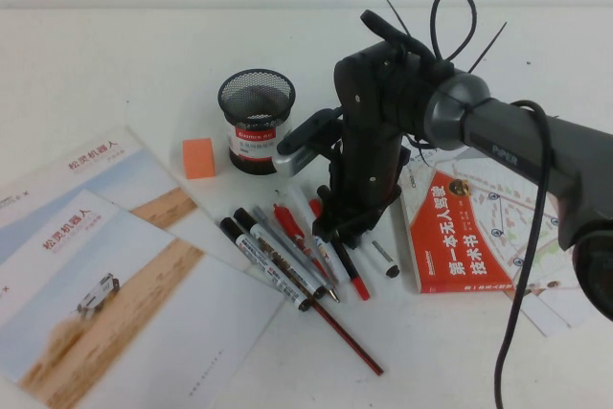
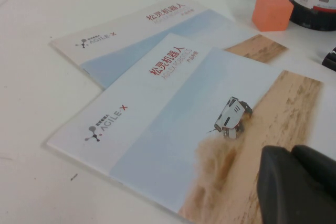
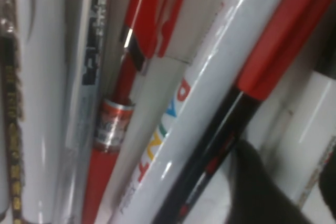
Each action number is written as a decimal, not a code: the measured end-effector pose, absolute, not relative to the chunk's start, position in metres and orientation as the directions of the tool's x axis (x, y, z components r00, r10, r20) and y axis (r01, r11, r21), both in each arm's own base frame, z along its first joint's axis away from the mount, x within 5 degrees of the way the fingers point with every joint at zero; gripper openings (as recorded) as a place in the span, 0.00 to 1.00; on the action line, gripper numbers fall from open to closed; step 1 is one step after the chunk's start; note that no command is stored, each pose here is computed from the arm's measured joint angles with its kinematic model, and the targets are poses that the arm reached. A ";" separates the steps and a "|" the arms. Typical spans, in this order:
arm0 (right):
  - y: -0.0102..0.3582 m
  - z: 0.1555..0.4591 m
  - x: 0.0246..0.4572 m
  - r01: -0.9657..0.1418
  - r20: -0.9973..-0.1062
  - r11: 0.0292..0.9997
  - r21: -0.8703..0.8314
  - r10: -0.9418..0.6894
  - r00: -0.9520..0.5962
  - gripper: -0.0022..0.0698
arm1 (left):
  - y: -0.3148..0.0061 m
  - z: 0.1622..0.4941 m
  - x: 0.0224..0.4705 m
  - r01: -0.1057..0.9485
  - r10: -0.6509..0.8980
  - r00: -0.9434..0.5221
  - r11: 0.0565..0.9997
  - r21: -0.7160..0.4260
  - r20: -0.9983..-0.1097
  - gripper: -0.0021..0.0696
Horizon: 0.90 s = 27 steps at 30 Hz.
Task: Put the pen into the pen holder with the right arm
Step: Pick up the pen on the table, then place the pen onto the pen holder
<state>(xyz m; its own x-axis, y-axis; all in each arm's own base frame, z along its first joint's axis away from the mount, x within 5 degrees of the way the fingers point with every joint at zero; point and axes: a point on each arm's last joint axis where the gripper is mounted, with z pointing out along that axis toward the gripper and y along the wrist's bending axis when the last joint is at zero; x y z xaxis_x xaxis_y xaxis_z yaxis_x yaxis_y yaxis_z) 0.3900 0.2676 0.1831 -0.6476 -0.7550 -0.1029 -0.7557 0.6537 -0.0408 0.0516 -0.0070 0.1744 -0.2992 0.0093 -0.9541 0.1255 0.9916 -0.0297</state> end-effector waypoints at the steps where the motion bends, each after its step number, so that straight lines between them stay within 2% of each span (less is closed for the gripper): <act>1: 0.268 0.183 0.390 -0.755 -0.104 0.654 -0.039 -0.754 -0.648 0.36 | -0.007 0.174 0.052 0.126 0.009 -0.299 0.992 -0.030 -0.954 0.03; 4: 0.269 0.185 0.391 -0.754 -0.111 0.656 -0.041 -0.753 -0.649 0.20 | -0.007 0.174 0.052 0.126 0.009 -0.299 0.992 -0.030 -0.954 0.03; 8: 0.268 0.204 0.389 -0.719 -0.161 0.695 -0.009 -0.711 -0.685 0.21 | -0.007 0.174 0.052 0.126 0.009 -0.299 0.992 -0.030 -0.954 0.03; 10: 0.268 0.223 0.385 -0.702 -0.231 0.712 0.006 -0.682 -0.693 0.21 | -0.007 0.174 0.052 0.126 0.009 -0.299 0.992 -0.030 -0.954 0.03; 14: 0.268 0.266 0.371 -0.672 -0.489 0.737 0.073 -0.561 -0.668 0.21 | -0.007 0.174 0.052 0.126 0.009 -0.299 0.992 -0.030 -0.954 0.03; 18: 0.266 0.280 0.356 -0.674 -0.681 0.725 0.145 -0.421 -0.599 0.21 | -0.007 0.174 0.052 0.126 0.009 -0.299 0.992 -0.030 -0.954 0.03; 22: 0.270 0.272 0.350 -0.722 -0.779 0.669 0.179 -0.351 -0.519 0.21 | -0.007 0.174 0.052 0.126 0.009 -0.299 0.992 -0.030 -0.954 0.03; 27: 0.279 0.281 0.351 -0.809 -0.885 0.579 0.106 -0.317 -0.342 0.21 | -0.007 0.174 0.052 0.126 0.009 -0.299 0.992 -0.030 -0.954 0.03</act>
